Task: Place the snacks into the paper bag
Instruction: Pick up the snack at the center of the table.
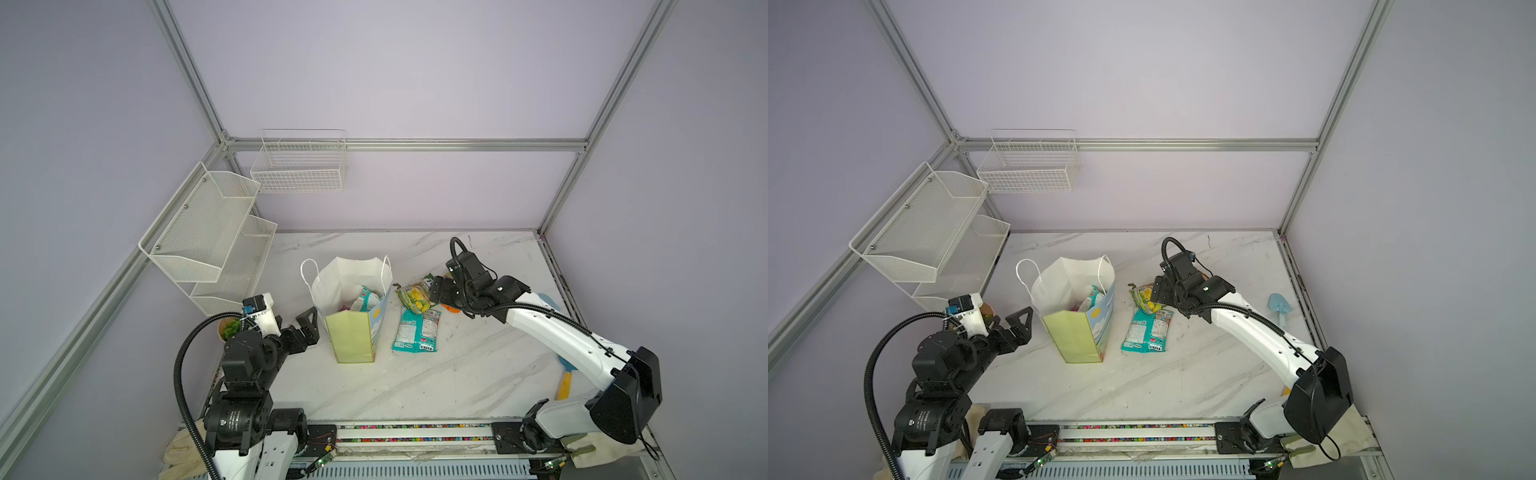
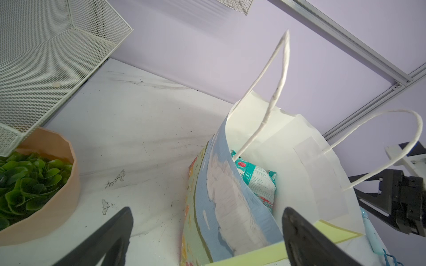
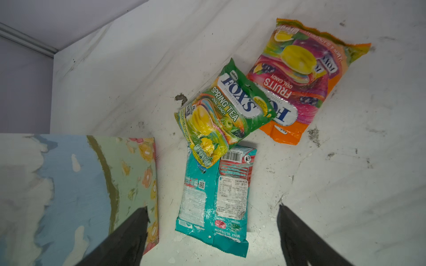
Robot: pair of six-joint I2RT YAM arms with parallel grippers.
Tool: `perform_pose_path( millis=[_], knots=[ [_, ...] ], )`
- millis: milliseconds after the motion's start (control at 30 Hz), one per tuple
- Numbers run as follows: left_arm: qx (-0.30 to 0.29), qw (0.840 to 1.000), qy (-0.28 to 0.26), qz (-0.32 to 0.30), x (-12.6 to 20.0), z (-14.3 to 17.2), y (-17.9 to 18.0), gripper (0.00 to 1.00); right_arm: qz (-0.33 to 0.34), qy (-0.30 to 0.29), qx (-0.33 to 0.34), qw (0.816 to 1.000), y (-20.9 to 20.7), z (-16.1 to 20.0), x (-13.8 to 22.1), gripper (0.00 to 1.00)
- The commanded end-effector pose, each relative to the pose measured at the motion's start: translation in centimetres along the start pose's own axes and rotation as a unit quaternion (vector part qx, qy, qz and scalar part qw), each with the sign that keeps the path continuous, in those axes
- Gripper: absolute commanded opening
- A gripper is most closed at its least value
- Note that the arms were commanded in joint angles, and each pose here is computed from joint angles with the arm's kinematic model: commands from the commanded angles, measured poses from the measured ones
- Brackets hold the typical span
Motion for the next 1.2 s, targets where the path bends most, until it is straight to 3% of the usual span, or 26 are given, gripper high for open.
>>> perform_pose_path(
  millis=[0,433,1167],
  knots=[
    [-0.001,1.000,0.000,0.002,-0.6,0.5,0.4,1.00,-0.038,0.018,-0.018,0.999,0.3,0.9,-1.8,0.93],
    [-0.001,1.000,0.000,0.003,-0.6,0.5,0.3,1.00,-0.046,0.090,-0.042,0.994,-1.9,6.8,-8.1,0.93],
    [-0.001,1.000,0.000,-0.001,-0.6,0.6,0.4,1.00,-0.039,0.128,-0.051,0.990,-2.4,9.5,-12.7,0.78]
  ],
)
Point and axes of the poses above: each gripper's point midway between its finger pads, its own x axis back along the fingers, its own y axis along the line the jaws close on, z = x × y, the point moved 8 cm from there along x, back along the fingers, and after that the axes turned 11 degrees about x, right-handed, at the moved point
